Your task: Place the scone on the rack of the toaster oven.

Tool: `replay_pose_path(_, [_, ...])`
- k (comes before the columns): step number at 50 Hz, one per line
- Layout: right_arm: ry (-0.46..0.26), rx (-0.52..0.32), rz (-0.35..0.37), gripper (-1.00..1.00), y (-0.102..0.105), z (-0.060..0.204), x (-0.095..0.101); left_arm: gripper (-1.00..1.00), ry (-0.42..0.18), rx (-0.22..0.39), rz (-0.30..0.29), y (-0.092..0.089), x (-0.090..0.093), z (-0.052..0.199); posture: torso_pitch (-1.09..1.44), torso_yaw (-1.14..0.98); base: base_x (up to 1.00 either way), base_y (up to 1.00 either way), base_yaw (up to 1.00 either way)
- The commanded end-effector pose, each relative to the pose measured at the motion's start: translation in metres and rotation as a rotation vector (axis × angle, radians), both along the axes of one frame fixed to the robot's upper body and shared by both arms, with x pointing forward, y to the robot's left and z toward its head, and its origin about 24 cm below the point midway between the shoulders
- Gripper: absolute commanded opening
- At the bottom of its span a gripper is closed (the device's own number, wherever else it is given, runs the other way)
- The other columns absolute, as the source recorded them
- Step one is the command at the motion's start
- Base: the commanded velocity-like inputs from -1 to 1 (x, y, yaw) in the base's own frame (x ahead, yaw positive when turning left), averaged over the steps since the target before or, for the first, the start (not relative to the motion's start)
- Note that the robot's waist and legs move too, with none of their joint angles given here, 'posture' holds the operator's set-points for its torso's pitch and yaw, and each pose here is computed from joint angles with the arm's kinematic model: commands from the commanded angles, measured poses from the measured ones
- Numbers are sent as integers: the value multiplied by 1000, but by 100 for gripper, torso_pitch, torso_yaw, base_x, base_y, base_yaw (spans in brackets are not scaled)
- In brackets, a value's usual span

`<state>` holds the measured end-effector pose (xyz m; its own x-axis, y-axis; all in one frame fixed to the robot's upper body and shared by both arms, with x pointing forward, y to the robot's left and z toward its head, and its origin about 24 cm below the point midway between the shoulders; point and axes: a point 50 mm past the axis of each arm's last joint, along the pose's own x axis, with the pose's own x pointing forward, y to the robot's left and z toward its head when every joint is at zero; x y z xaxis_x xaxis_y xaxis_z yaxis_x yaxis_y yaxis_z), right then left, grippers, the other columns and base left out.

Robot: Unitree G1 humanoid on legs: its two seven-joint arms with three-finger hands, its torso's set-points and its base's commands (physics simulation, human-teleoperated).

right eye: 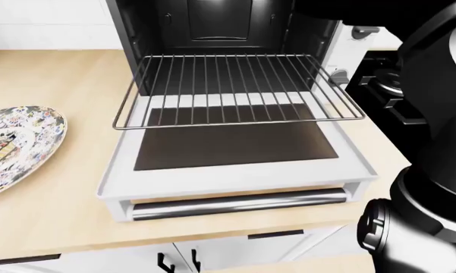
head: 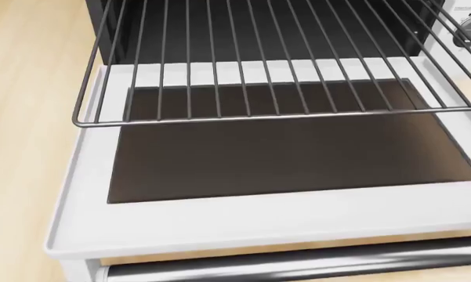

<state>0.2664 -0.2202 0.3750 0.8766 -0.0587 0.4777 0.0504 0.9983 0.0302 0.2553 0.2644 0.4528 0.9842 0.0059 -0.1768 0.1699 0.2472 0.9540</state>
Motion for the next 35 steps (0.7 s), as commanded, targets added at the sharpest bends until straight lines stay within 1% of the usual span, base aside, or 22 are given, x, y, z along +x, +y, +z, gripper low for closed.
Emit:
replay_pose_path(1, [-79, 5, -7, 100, -2, 14, -10, -95, -87, -16, 5, -4, -16, 19, 0, 0, 0, 0, 0])
replay_pose_path(2, [-79, 3, -7, 100, -1, 13, -10, -95, -78, -16, -15, -9, -21, 22, 0, 0, 0, 0, 0])
replay_pose_path(4, [-80, 5, -7, 100, -2, 15, -10, -95, -80, -47, -56, -17, -29, 31, 0, 0, 0, 0, 0])
replay_pose_path(6, [-80, 6, -9, 100, -2, 15, -10, -95, -97, -75, -91, -25, -37, 42, 0, 0, 0, 0, 0])
replay_pose_path(9, [-81, 4, -6, 100, -1, 14, -10, -95, -134, -78, -159, -47, -52, 68, 0, 0, 0, 0, 0])
replay_pose_path(11, [-82, 6, -7, 100, -1, 15, -11, -95, -156, -63, -198, -66, -59, 81, 0, 0, 0, 0, 0])
replay_pose_path(12, [-82, 7, -7, 100, -2, 16, -11, -95, -157, -58, -203, -69, -58, 82, 0, 0, 0, 0, 0])
replay_pose_path(14, [-83, 7, -7, 100, -2, 16, -11, -95, -154, -60, -233, -83, -52, 83, 0, 0, 0, 0, 0])
replay_pose_path(16, [-83, 9, -7, 100, -3, 15, -11, -95, -152, -69, -262, -96, -48, 87, 0, 0, 0, 0, 0])
replay_pose_path(18, [-83, 10, -10, 100, -3, 15, -11, -95, -156, -75, -281, -106, -45, 94, 0, 0, 0, 0, 0])
replay_pose_path(21, [-82, 10, -9, 100, -4, 15, -11, -95, -143, -69, -330, -127, -48, 103, 0, 0, 0, 0, 0])
replay_pose_path(22, [-82, 11, -9, 100, -4, 15, -11, -95, -138, -73, -340, -130, -49, 104, 0, 0, 0, 0, 0])
replay_pose_path(23, [-83, 11, -10, 100, -4, 15, -10, -95, -133, -74, -364, -138, -52, 106, 0, 0, 0, 0, 0])
replay_pose_path(24, [-91, 17, -14, 100, -5, 16, -12, -95, -134, -76, -372, -142, -53, 107, 0, 0, 0, 0, 0])
replay_pose_path(25, [-90, 17, -10, 100, -4, 17, -12, -95, -149, -64, -374, -144, -52, 108, 0, 0, 0, 0, 0])
replay_pose_path(29, [-88, 16, -11, 100, -5, 17, -11, -95, -137, -63, -398, -155, -48, 103, 0, 0, 0, 0, 0])
replay_pose_path(31, [-88, 18, -12, 100, -6, 17, -11, -95, -135, -75, -409, -157, -49, 104, 0, 0, 0, 0, 0])
replay_pose_path(32, [-88, 19, -12, 100, -6, 17, -11, -95, -133, -94, -425, -160, -51, 105, 0, 0, 0, 0, 0])
replay_pose_path(33, [-88, 17, -10, 100, -4, 17, -11, -95, -137, -95, -448, -165, -54, 107, 0, 0, 0, 0, 0])
replay_pose_path(34, [-88, 16, -10, 100, -4, 16, -11, -95, -137, -93, -448, -167, -54, 107, 0, 0, 0, 0, 0])
replay_pose_path(35, [-87, 14, -9, 100, -3, 15, -10, -95, -123, -70, -465, -173, -53, 103, 0, 0, 0, 0, 0])
